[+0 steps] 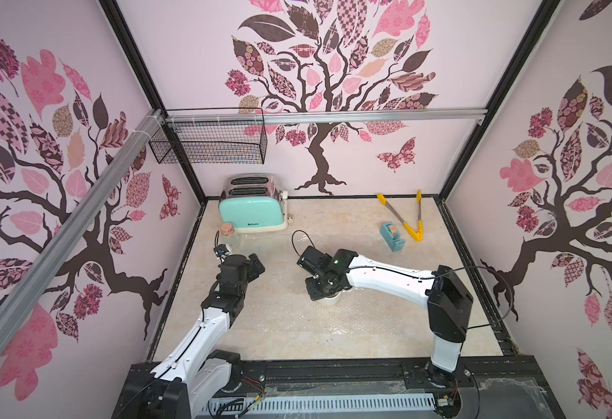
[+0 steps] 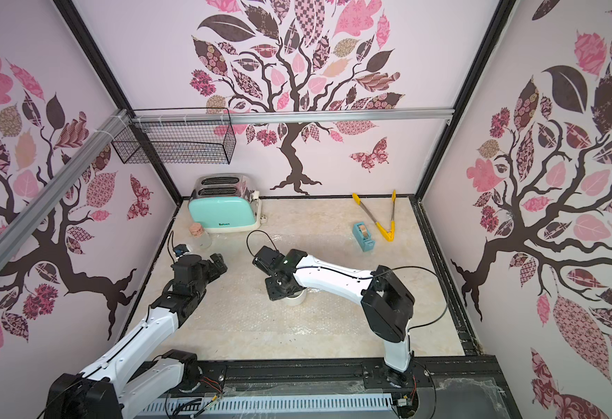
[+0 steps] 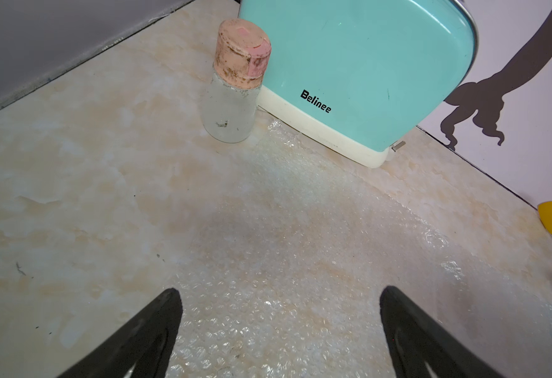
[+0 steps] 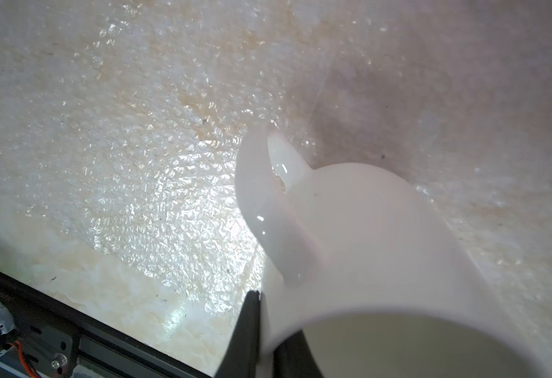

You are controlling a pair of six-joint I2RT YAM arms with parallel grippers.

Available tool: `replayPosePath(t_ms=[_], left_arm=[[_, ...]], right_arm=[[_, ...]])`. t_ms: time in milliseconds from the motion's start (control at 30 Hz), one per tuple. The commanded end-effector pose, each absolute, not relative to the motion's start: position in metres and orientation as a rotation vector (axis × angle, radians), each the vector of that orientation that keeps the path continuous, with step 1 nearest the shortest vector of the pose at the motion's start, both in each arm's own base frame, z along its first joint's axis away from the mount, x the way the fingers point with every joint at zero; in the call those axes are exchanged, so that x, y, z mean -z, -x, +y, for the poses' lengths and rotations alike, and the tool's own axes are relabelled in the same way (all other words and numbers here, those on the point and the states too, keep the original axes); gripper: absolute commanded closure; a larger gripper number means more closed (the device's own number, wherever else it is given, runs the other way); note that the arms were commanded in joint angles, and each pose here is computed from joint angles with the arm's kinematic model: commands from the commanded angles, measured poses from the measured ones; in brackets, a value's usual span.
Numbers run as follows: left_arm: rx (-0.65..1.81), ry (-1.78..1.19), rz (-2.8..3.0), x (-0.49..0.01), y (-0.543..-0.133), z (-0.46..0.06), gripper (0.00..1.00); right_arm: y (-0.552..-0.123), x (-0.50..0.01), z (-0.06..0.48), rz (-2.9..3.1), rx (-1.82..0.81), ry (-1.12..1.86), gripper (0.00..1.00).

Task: Wrap mugs in bubble wrap
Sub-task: Place the mug on the bubble wrap.

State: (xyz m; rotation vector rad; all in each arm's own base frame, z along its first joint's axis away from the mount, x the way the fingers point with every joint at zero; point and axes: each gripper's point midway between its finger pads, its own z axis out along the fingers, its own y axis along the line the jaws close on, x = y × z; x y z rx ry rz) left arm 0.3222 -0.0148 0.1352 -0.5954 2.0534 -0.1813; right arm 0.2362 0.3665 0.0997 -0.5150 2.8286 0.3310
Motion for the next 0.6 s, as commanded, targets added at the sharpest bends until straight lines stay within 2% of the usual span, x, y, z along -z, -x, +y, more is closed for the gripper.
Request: replayPosePath(t_ms=[0,233,400,433,467,500,567], left_arm=[[0.208,0.614,2.067,-0.132,-0.324,-0.015,0.02],[0.236,0.615,2.089,-0.133,-0.333,-0.007,0.03],[0.263,0.609,2.11,-0.134,-0.364,0.001,0.05],[0.303,0.612,2.122,-0.132,-0.373,0.001,0.07],[0.318,0.604,2.139,-0.13,-0.383,0.002,0.09],[0.317,0.581,2.157,-0.13,-0.391,0.001,0.1],[0.318,0.528,2.225,-0.122,-0.409,-0.003,0.14]], right_arm=[[-0.251,-0.113,0.397,2.76,-0.423,0.56,1.0],[-0.248,-0.083,0.408,2.812,-0.432,0.604,1.0],[-0.252,-0.062,0.409,2.828,-0.37,0.637,1.0],[-0.253,-0.058,0.408,2.832,-0.348,0.653,0.96],[-0.252,-0.057,0.408,2.838,-0.338,0.67,0.76],[-0.251,-0.057,0.409,2.843,-0.342,0.682,0.66],[-0.248,-0.065,0.41,2.834,-0.367,0.698,0.4]])
